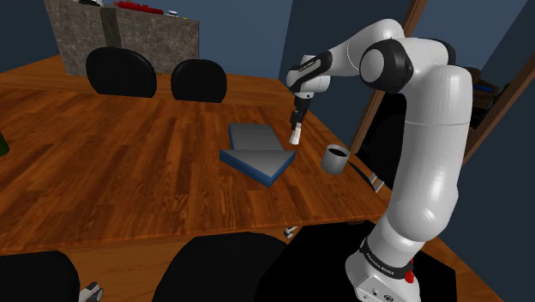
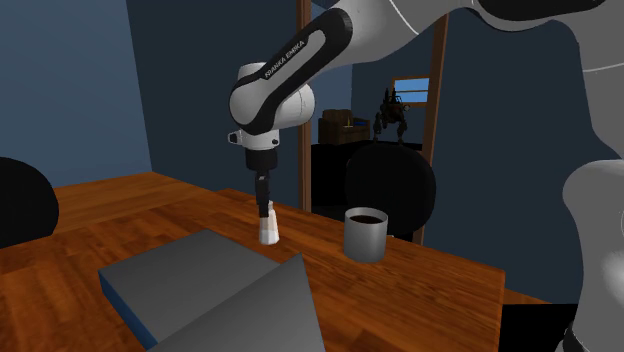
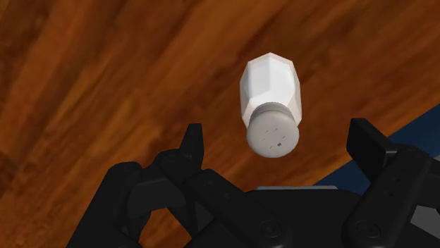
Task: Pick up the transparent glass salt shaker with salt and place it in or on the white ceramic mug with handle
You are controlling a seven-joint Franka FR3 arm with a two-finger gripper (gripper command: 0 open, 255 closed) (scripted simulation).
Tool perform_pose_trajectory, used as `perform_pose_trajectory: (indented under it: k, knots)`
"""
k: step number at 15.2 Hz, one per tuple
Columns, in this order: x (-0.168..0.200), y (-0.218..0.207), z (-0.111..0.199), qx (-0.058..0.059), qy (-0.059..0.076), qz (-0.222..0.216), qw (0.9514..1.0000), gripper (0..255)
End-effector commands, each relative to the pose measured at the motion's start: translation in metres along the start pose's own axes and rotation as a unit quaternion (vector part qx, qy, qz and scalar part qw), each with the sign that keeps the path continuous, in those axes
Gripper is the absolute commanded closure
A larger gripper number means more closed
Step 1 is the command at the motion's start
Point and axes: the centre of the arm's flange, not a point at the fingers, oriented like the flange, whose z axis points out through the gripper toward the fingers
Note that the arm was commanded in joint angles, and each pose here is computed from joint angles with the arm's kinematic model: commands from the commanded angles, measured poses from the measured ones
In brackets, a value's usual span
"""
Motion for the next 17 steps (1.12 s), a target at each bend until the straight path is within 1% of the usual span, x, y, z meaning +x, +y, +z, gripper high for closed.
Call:
perform_pose_trajectory:
  k: [1,4,5,14,17]
  knots:
    - [0.0,0.0,0.0,0.0,0.0,0.0,1.0,0]
    - [0.0,0.0,0.0,0.0,0.0,0.0,1.0,0]
    - [0.0,0.0,0.0,0.0,0.0,0.0,1.0,255]
    - [0.0,0.0,0.0,0.0,0.0,0.0,1.0,255]
    - [0.0,0.001,-0.016,0.0,0.0,0.0,1.0,255]
